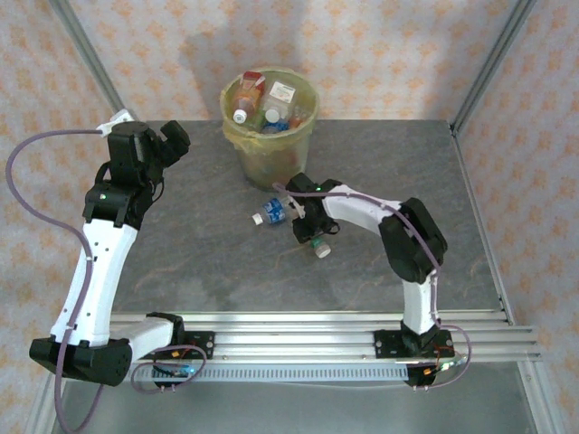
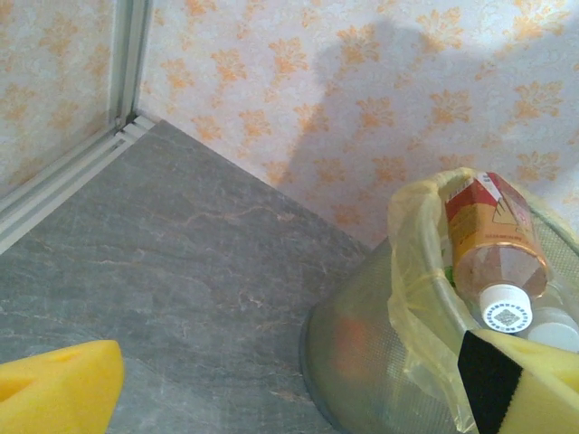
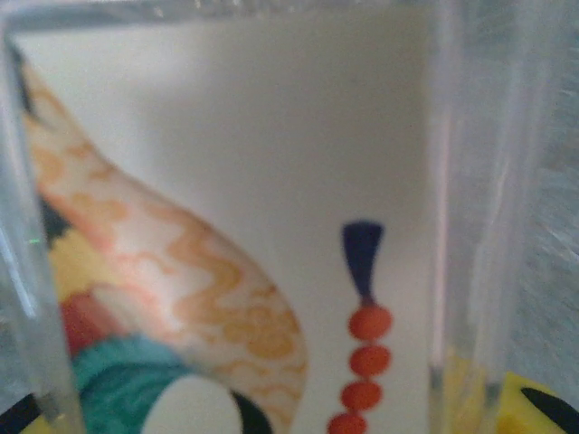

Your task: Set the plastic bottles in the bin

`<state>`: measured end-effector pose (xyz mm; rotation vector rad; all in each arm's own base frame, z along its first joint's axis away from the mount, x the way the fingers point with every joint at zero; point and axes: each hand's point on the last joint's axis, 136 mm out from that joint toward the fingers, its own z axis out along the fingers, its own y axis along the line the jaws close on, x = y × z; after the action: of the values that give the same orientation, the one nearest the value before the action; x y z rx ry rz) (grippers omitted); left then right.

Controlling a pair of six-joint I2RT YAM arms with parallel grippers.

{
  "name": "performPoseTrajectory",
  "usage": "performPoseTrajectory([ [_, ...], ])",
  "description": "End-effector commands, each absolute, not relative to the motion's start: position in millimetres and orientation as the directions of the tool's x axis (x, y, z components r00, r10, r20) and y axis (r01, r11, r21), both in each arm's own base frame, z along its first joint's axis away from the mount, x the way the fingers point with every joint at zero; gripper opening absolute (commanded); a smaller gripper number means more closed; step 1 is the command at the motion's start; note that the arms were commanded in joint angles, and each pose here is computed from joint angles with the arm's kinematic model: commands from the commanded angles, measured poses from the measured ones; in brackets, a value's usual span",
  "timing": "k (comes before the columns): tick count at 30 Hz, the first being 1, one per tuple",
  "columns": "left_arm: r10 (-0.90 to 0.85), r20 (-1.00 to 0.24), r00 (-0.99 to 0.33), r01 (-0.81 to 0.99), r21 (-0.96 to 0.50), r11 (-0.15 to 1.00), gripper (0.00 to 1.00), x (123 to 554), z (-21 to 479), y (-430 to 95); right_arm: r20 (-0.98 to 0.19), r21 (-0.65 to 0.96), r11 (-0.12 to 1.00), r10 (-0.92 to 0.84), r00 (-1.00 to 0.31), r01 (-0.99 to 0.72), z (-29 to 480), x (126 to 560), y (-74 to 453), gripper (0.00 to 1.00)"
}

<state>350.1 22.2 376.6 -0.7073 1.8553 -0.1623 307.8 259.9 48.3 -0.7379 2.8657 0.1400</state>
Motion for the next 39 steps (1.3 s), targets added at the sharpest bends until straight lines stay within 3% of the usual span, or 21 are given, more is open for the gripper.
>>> performPoseTrajectory([
  [1, -0.527, -0.816, -0.239, -0.429, -0.398, 0.811, 0.97, 344, 369, 29, -0.298, 0.0, 0.912, -0.392, -0.87, -0.41, 106, 307, 242, 0.26],
  [6, -0.531, -0.813, -0.241, -0.432, -0.4, 0.808, 0.97, 343, 366, 29, -0.498, -0.015, 0.968, -0.226, -0.837, -0.252, 200, 328, 223, 0.21],
  [11, -0.537, -0.808, -0.242, -0.43, -0.407, 0.806, 0.97, 342, 363, 28, -0.662, 0.123, 0.984, -0.015, -0.749, -0.128, 293, 362, 220, 0.25],
  [20, -0.544, -0.793, -0.275, -0.43, -0.405, 0.807, 0.97, 350, 350, 24, -0.789, 0.319, 0.942, 0.204, -0.579, -0.103, 401, 437, 246, 0.25],
  [25, -0.547, -0.785, -0.292, -0.426, -0.406, 0.809, 0.97, 354, 344, 21, -0.814, 0.385, 0.903, 0.235, -0.53, -0.191, 421, 473, 274, 0.29],
  [39, -0.566, -0.757, -0.326, -0.41, -0.426, 0.806, 0.97, 366, 328, 13, -0.836, 0.437, 0.879, 0.317, -0.449, -0.193, 391, 543, 299, 0.29],
])
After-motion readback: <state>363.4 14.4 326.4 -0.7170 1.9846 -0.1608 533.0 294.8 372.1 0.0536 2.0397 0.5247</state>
